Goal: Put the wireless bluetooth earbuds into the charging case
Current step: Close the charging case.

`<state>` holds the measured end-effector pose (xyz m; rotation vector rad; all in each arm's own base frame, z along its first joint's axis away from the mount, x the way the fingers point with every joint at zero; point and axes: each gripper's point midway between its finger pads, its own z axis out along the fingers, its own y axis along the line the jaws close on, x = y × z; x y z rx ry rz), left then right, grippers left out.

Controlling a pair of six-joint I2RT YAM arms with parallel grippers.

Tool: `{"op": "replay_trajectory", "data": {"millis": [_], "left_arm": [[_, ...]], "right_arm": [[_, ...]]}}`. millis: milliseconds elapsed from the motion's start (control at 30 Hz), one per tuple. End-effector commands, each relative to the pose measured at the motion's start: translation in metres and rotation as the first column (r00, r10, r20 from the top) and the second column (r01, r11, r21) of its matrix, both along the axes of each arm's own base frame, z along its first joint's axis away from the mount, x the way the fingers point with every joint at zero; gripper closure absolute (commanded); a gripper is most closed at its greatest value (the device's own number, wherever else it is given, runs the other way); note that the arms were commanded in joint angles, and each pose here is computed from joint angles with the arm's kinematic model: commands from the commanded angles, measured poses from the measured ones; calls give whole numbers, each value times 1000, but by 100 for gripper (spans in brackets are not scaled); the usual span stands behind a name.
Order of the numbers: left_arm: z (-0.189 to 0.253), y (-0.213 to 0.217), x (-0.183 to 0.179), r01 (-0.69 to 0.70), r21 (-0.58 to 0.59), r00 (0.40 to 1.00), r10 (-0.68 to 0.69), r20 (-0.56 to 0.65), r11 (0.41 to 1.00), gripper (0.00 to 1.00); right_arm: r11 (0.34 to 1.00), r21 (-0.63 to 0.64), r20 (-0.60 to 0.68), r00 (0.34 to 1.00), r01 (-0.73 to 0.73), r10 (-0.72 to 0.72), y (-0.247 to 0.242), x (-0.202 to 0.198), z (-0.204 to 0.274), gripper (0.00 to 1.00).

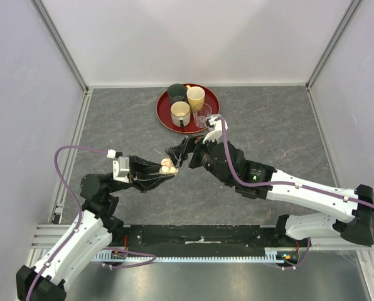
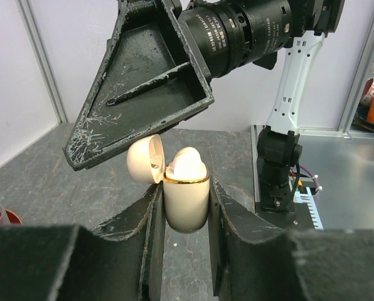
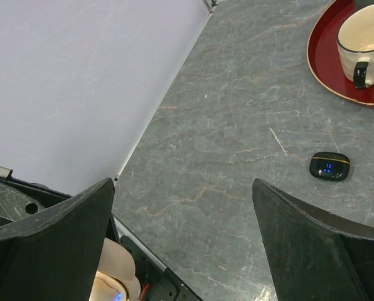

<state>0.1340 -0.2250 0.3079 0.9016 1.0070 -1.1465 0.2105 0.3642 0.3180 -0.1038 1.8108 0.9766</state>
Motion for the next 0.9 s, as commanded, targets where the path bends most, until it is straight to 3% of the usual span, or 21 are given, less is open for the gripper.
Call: {"op": "replay_trajectory", "data": {"millis": [0, 567, 700, 800, 867], "left_arm": [[21, 3, 0, -19, -46, 998, 22, 54, 999, 98], [19, 10, 25, -155, -92, 987, 151, -47, 984, 98], [16, 11, 37, -198, -88, 971, 182, -158, 976, 98], [-2, 7, 55, -230, -8, 911, 212, -353, 973, 98], [-28, 1, 68, -224, 77, 829, 231, -509, 972, 98]], "right_arm": [[998, 11, -27, 998, -63, 64, 4, -13, 0, 2], [999, -13, -63, 997, -41, 40, -16, -19, -19, 2], [986, -3, -78, 983, 168, -168, -49, 2, -23, 2], [937, 1, -76, 934, 350, -349, -90, 14, -26, 2], [904, 18, -82, 902, 428, -425, -112, 18, -22, 2]]}}
